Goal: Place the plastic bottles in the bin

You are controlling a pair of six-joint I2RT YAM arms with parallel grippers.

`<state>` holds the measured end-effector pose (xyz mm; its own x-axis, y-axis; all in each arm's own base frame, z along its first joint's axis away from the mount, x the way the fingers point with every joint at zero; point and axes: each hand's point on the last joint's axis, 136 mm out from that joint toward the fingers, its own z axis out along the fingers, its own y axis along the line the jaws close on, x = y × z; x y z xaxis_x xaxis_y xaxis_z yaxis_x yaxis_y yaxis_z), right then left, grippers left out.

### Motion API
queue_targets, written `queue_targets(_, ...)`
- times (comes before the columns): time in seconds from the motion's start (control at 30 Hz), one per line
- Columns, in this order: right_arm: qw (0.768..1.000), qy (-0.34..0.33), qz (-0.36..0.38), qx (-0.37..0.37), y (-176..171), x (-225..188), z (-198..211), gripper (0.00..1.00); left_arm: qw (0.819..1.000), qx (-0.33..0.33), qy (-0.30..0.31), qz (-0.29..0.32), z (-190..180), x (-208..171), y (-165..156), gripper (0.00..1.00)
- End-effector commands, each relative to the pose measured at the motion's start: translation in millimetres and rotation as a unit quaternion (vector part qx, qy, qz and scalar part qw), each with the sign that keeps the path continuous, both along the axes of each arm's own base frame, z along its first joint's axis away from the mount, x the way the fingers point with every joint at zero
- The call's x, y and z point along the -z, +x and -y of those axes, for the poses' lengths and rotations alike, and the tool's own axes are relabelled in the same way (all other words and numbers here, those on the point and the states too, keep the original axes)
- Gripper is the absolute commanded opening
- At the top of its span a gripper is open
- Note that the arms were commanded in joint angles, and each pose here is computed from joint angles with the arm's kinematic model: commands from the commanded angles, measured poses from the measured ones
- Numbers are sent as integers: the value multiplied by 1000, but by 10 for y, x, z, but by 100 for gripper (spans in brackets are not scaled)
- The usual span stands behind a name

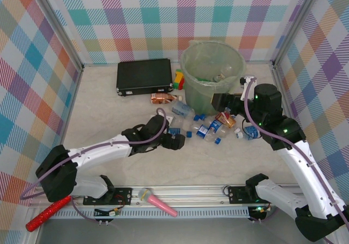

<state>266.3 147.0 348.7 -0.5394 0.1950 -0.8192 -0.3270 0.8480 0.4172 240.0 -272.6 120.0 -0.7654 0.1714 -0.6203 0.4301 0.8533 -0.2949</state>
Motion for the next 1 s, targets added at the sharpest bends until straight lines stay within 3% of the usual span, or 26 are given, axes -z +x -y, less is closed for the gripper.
queue_targets(0.0, 1000, 20, 1, -14, -28, -52, -70, 99, 999, -18, 16, 27, -44, -111, 180, 100)
queue_targets(0.43, 996, 47, -17, -79, -287, -35, -227, 99, 999, -9, 42, -9, 34, 272, 717, 100)
queue_targets(0.73, 996, 45, -19, -76, -275, 39, -221, 99, 998, 26, 4, -64, 99, 381, 356, 100)
queue_targets(0.97, 996, 46, -21, -74, -239, 64, -235, 99, 995, 51, 11, -85, 97, 415, -37, 99)
